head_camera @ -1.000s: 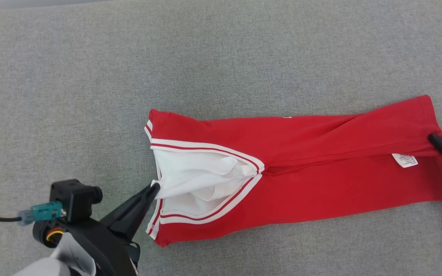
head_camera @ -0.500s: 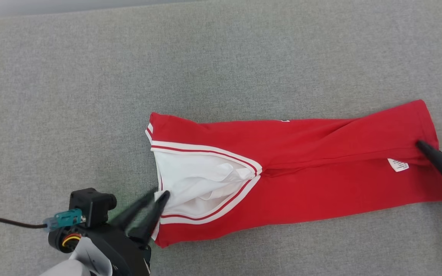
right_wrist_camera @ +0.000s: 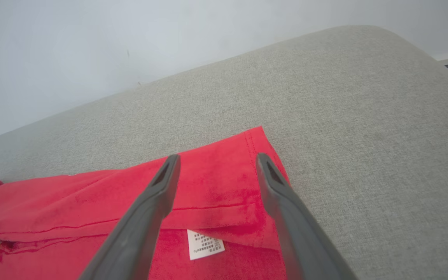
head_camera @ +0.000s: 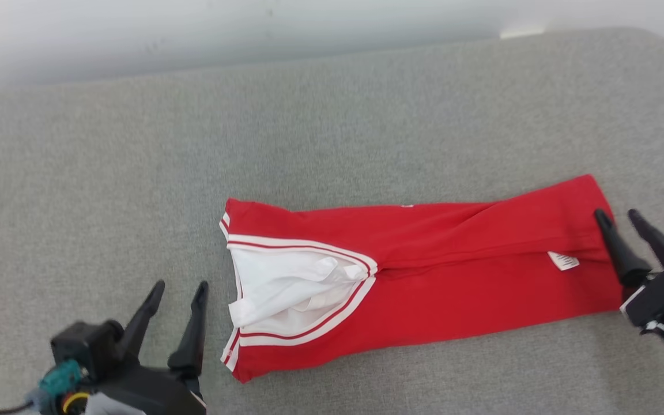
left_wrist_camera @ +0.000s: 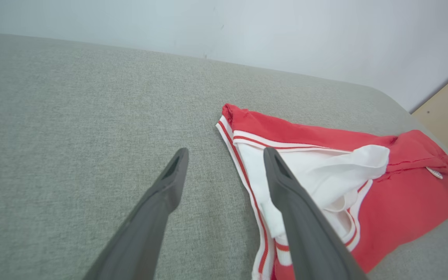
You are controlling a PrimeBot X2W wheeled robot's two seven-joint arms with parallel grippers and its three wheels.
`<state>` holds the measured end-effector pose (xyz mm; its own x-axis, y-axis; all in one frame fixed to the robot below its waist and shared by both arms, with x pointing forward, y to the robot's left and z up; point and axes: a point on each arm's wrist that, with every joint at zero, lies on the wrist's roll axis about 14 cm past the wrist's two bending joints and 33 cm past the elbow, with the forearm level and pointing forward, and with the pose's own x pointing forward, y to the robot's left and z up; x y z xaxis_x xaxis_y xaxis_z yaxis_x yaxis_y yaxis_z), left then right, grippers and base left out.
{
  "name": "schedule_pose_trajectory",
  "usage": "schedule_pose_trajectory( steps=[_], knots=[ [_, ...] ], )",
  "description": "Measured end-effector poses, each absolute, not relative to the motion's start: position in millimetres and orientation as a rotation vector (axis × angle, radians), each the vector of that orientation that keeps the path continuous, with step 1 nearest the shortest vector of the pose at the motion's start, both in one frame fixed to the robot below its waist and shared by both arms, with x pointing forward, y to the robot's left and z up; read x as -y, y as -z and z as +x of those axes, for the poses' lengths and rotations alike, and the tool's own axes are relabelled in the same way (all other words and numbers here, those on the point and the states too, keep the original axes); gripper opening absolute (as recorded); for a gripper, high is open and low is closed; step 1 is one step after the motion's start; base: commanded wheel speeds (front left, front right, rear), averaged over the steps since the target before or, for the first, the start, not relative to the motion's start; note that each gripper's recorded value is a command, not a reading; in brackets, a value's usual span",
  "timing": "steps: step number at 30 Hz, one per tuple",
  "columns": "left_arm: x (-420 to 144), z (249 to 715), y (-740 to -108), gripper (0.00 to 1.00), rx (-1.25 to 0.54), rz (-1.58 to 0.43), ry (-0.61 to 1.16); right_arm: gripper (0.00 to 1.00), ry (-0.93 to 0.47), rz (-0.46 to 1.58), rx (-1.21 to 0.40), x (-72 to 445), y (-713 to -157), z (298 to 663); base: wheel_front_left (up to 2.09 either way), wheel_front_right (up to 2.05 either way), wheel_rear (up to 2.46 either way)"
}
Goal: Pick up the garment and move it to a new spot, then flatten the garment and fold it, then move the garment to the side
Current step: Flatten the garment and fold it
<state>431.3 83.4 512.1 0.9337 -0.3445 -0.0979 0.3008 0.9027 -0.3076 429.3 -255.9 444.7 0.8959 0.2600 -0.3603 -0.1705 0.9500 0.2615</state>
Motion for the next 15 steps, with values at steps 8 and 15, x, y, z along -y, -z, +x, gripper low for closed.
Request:
schedule_pose_trajectory(
  steps=[8,15],
  knots=[
    [-88,407,-541,1.00,-0.001,-0.221,0.259,1.00,-0.224,0.247,-0.296,242,-461,413,0.00,0.00,0.00],
    [-84,379,-550,1.00,0.084,-0.179,0.222,1.00,-0.193,0.276,-0.264,240,-463,406,0.00,0.00,0.00]
  ],
)
